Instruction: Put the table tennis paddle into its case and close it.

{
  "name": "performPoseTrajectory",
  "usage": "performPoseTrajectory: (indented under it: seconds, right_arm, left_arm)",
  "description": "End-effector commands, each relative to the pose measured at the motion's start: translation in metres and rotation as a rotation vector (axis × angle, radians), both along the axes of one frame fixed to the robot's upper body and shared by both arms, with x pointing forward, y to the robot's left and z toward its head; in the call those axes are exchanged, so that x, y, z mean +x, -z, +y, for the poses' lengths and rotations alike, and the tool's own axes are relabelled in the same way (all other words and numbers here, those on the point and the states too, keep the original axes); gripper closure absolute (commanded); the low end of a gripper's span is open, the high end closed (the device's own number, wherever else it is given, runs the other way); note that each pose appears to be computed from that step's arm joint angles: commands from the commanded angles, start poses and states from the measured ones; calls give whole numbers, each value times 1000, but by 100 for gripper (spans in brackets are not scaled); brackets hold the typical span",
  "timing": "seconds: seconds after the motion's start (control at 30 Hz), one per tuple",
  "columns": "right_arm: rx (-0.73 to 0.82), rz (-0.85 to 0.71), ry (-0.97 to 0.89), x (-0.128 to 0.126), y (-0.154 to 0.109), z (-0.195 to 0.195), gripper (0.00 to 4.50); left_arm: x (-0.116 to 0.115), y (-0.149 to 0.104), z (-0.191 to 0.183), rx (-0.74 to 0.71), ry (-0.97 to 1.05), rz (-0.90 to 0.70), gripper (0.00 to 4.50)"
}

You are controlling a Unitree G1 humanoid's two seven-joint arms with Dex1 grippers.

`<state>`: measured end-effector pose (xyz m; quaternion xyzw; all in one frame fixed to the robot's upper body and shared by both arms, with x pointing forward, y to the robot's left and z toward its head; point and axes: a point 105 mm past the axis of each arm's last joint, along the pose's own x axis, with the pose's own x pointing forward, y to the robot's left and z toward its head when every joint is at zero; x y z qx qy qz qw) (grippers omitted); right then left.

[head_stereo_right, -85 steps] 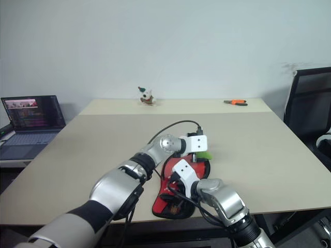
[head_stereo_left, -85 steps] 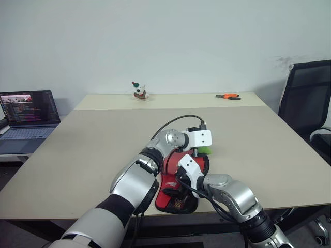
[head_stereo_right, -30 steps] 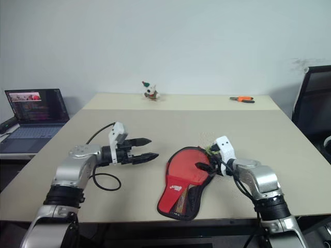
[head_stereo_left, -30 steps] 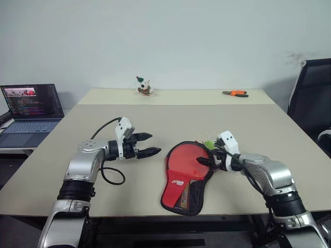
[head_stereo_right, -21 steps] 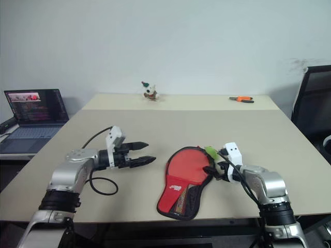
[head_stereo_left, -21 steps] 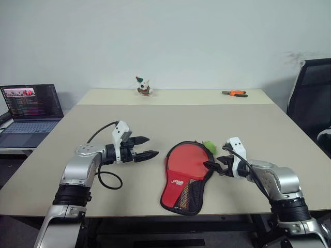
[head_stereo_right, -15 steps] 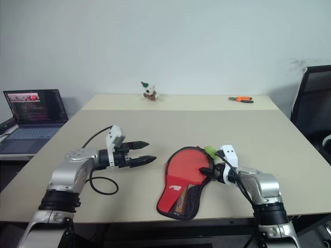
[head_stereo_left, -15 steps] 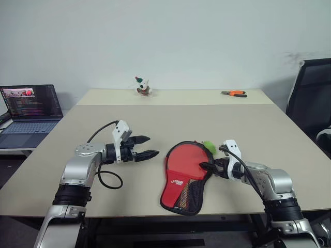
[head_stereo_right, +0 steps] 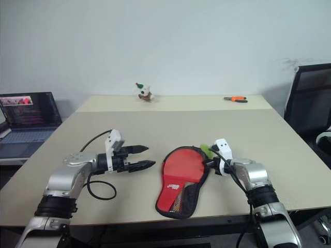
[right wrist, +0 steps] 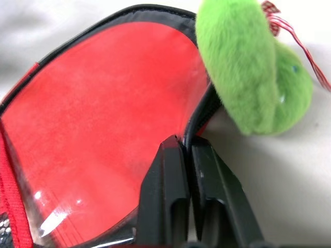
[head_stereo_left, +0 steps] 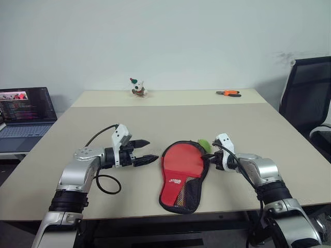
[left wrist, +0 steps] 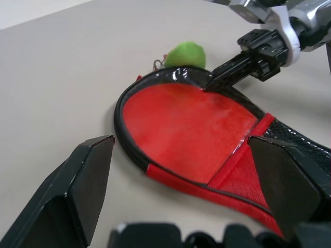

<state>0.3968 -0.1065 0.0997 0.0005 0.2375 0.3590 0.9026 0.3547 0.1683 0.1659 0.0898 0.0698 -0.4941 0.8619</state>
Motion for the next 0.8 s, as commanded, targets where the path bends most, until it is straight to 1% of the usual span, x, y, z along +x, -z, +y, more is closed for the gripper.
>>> performPoseTrajectory:
  seconds: [0.03, 0.23, 0.47, 0.57, 0.7, 0.8]
  right_arm:
    - [3, -36, -104, 0, -8, 24, 449]
    - [8, -64, -151, 5, -13, 43, 449]
    - [21, -82, -187, 4, -15, 59, 449]
    - [-7, -73, -161, 6, -10, 56, 449]
    - [-33, -46, -115, 8, -3, 42, 449]
    - [-35, -34, -99, 5, -2, 33, 376]
  left_arm:
    - [-2, -12, 1, -3, 2, -46, 0]
    - [-2, -10, 2, 4, 2, -44, 0]
    - [-2, -9, 1, 12, 3, -41, 0]
    - [-1, -8, 1, 17, 4, -42, 0]
    - [2, -8, 0, 29, 5, -49, 0]
    - [4, -7, 0, 43, 7, -54, 0]
